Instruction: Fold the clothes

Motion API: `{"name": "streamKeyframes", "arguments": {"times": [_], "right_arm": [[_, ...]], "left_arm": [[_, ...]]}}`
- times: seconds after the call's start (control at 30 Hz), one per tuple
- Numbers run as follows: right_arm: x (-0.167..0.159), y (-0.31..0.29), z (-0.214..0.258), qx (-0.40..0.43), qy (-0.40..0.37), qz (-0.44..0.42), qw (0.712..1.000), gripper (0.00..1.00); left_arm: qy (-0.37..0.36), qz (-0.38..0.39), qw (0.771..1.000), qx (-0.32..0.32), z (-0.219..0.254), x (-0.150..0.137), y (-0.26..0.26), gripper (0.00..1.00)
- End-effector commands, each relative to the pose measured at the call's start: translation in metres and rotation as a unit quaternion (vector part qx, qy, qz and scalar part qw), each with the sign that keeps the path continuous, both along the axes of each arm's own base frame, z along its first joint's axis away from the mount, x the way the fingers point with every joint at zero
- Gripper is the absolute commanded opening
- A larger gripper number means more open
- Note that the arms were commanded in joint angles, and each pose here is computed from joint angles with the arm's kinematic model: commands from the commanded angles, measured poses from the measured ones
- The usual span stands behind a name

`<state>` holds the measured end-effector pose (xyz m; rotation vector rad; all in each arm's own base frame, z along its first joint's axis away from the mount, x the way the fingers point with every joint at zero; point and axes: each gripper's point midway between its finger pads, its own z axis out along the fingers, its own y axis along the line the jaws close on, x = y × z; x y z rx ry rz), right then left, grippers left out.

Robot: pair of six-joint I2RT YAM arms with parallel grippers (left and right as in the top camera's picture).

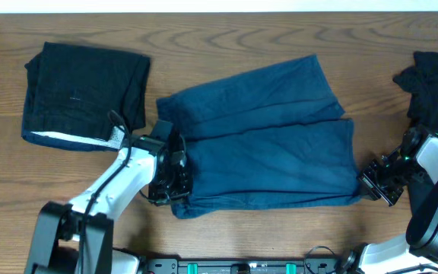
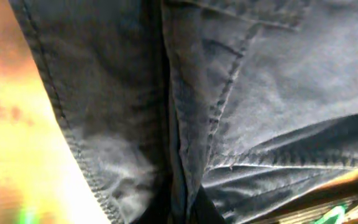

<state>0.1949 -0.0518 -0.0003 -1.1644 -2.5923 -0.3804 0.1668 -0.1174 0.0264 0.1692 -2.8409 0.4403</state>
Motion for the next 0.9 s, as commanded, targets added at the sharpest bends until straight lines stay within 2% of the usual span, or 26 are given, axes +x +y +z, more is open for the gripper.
{"name": "streamKeyframes", "arguments": {"times": [0.0,0.23,0.3,0.37,0.43,0.47,0.53,0.67,0.77,0.87], "right_arm": [[0.004,-0.030,0.001,-0.068,-0.003,-0.008,0.998,0.01],[0.013,-0.036,-0.001,-0.079,-0.022,-0.010,0.997,0.01],[0.016,-0.037,-0.002,-0.082,-0.028,-0.010,0.996,0.01],[0.018,-0.038,-0.002,-0.084,-0.032,-0.010,0.996,0.04],[0.020,-0.039,-0.001,-0.085,-0.036,-0.006,0.996,0.16],[0.022,-0.040,0.000,-0.086,-0.040,-0.003,0.996,0.29],[0.028,-0.044,0.006,-0.089,-0.045,-0.004,0.995,0.45],[0.051,-0.055,0.032,-0.100,-0.068,-0.004,0.993,0.48],[0.078,-0.051,0.059,-0.088,-0.106,0.014,0.990,0.49],[0.104,-0.024,0.083,-0.049,-0.160,0.084,0.982,0.48]], "left_arm": [[0.008,0.004,0.999,0.043,-0.001,-0.008,0.018,0.06],[0.049,0.005,0.997,0.055,-0.017,-0.038,0.027,0.07],[0.061,0.005,0.996,0.059,-0.020,-0.047,0.029,0.15],[0.072,0.004,0.995,0.062,-0.021,-0.054,0.031,0.30],[0.085,0.003,0.994,0.066,-0.020,-0.060,0.033,0.41],[0.090,0.003,0.994,0.067,-0.019,-0.062,0.034,0.45],[0.097,0.003,0.993,0.069,-0.015,-0.064,0.034,0.46],[0.054,0.007,0.997,0.057,0.009,-0.038,0.027,0.46],[-0.026,0.024,0.999,0.035,0.044,0.001,0.015,0.46],[-0.118,0.029,0.993,0.005,0.086,0.038,0.005,0.49]]}}
